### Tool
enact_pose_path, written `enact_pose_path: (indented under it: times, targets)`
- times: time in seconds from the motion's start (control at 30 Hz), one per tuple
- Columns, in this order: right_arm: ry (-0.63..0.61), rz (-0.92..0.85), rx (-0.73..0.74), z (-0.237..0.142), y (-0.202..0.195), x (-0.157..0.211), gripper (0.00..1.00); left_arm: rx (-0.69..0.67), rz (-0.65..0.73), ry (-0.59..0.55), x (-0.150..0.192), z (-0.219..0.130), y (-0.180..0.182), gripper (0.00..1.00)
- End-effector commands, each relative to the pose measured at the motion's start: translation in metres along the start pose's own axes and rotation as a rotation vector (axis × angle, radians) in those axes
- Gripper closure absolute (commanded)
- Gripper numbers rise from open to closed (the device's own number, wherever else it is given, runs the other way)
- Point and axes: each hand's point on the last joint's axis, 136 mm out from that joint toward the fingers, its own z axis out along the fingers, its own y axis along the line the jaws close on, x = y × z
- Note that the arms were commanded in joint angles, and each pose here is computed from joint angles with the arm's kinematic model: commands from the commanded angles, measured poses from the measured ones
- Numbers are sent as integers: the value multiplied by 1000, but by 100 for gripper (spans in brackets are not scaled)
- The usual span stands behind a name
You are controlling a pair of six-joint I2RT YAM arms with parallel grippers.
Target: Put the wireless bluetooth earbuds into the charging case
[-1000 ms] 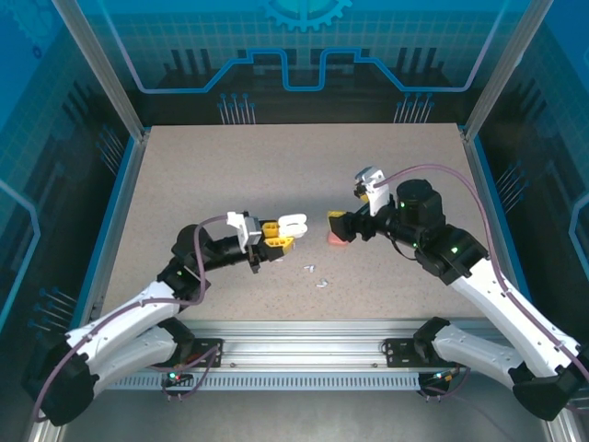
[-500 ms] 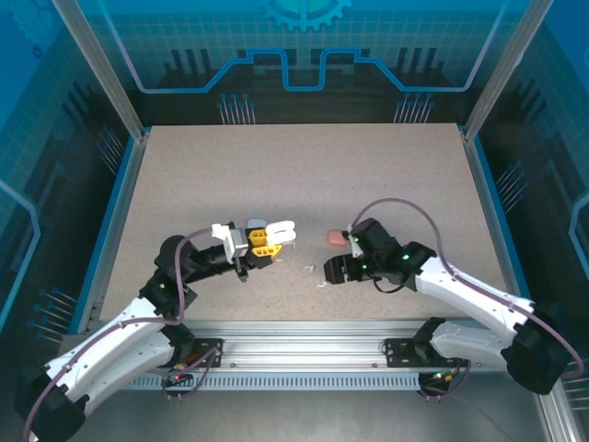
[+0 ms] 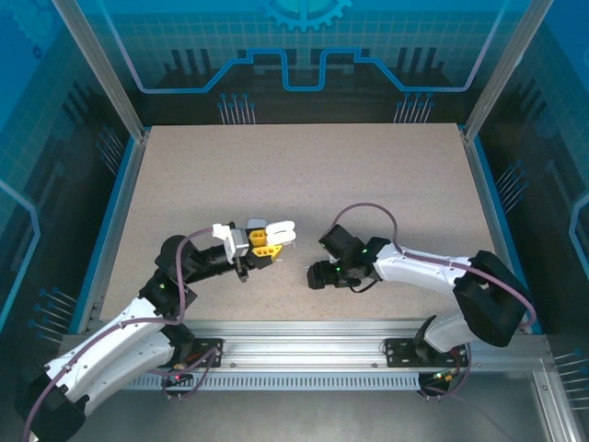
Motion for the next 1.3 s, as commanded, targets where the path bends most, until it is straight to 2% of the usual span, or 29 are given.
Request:
enact_pose_path:
  times: [0.0,0.33,0.5,0.8,1.2,1.27]
  targets:
    - [5,5,-39,4,20,-4,27,-10,11,-4,1,-2,-1,100]
    - [33,20,68,13,10,-1,28,-18,14,-1,1,-3,0,99]
    - [68,16,48,22,14,5,29,-23,12,3,2,-3,1,99]
    - [52,-61,13,24,41,-9,29,-28,10,9,4,-3,2,99]
    - [62,-100,-24,34,54,-16,30,-33,11,13,4,-4,2,98]
    - [61,-102,15,32,49,-17,30,-35,10,15,5,-4,2,98]
